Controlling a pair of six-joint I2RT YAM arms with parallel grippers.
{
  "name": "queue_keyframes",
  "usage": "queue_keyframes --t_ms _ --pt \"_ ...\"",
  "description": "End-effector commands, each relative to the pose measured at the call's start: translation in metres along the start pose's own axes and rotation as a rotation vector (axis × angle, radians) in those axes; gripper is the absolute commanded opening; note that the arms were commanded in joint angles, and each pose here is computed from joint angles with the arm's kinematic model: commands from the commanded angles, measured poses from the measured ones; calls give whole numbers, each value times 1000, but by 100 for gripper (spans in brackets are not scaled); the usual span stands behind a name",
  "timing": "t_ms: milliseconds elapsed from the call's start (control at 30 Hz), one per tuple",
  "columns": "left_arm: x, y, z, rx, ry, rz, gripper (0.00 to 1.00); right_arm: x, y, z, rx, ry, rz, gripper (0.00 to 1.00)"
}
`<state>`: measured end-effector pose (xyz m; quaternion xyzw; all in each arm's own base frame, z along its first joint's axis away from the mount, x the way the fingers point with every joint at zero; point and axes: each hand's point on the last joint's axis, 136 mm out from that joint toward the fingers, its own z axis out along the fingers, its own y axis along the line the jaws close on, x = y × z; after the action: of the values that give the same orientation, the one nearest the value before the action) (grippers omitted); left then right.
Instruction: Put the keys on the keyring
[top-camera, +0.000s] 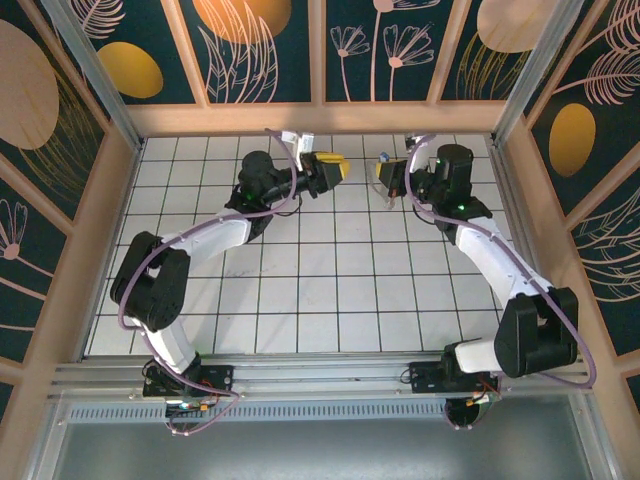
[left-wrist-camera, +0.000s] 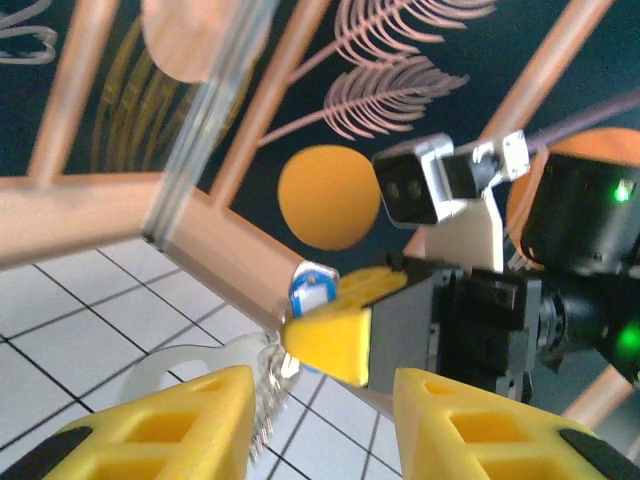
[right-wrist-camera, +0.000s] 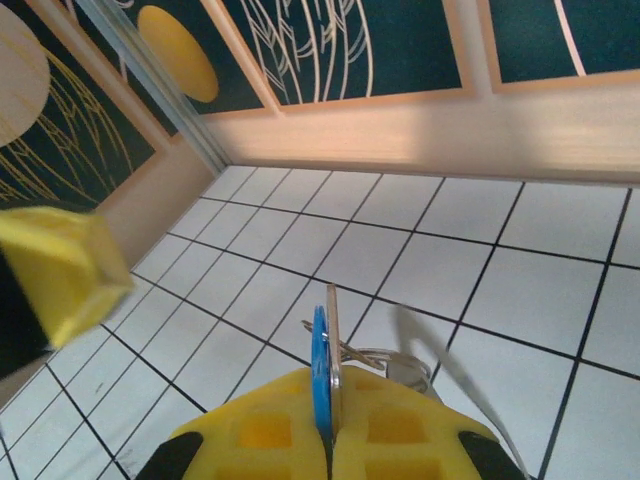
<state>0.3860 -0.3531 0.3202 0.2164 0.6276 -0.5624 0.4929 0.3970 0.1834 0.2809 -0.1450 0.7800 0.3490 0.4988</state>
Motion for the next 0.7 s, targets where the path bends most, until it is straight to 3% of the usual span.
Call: queue_keyframes --t_ms 0,300,667 --pt "-33 -5 -13 -71 -113 42 41 -8 -7 2 19 -17 -19 0" --pt "-32 -2 -25 -131 -129 39 43 6 -22 21 20 11 22 0" --pt "-32 -1 -28 -147 -121 45 43 -2 -56 59 20 30 76 0"
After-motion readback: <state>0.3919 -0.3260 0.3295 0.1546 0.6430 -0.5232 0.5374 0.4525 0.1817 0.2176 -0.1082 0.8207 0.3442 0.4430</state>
